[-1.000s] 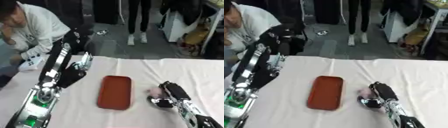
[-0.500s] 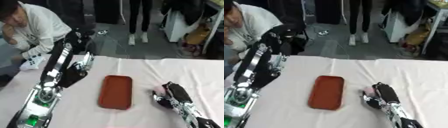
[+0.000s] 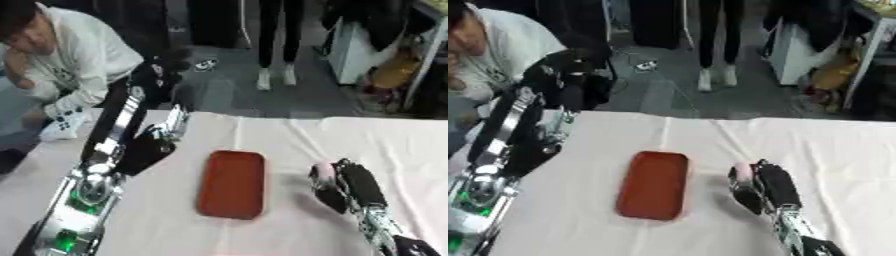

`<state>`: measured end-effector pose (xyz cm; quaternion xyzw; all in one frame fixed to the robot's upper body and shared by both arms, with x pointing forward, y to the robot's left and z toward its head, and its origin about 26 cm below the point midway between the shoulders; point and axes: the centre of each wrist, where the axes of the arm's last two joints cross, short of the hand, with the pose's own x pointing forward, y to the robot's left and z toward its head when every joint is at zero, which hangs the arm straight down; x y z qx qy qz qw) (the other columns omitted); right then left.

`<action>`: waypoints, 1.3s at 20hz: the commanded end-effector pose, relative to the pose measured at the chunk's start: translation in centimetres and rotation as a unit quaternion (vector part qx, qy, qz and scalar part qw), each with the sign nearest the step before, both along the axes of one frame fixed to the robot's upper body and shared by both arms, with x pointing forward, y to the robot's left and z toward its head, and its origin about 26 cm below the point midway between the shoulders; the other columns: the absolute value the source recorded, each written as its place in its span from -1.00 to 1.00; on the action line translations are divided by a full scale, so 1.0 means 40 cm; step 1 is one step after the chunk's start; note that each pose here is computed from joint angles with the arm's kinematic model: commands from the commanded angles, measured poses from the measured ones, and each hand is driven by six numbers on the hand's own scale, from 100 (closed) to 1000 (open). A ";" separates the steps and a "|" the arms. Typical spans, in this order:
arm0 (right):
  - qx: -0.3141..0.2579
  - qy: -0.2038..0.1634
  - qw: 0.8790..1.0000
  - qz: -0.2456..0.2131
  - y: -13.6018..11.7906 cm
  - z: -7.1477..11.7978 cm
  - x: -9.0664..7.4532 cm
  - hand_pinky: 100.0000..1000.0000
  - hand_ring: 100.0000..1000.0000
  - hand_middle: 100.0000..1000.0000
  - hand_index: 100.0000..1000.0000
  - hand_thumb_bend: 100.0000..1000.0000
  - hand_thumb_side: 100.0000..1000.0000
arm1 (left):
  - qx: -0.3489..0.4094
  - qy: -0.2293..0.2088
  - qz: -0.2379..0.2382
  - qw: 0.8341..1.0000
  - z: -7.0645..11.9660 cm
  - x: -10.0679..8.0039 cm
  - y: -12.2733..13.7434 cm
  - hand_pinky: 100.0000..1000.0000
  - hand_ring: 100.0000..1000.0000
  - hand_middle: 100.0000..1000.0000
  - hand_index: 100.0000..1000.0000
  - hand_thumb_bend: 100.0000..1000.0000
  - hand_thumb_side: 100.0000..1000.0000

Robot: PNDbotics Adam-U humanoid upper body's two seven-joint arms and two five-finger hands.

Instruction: Pick up objects on the table and place them in the box.

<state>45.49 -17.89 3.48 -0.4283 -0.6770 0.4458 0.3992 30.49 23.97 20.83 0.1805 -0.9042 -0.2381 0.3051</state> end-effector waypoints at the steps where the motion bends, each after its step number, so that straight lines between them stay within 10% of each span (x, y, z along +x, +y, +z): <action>1: -0.003 -0.023 1.000 0.007 -0.012 0.032 0.012 -1.00 -1.00 -1.00 -0.58 -1.00 0.54 | 0.003 -0.015 -0.006 1.000 0.022 -0.004 -0.004 0.58 0.62 0.75 0.85 -1.00 0.42; 26: 0.062 -0.049 0.979 0.185 0.176 0.279 -0.015 -1.00 -1.00 -1.00 -0.59 -1.00 0.49 | 0.006 -0.014 -0.010 1.000 0.022 -0.004 -0.008 0.58 0.62 0.75 0.85 -1.00 0.42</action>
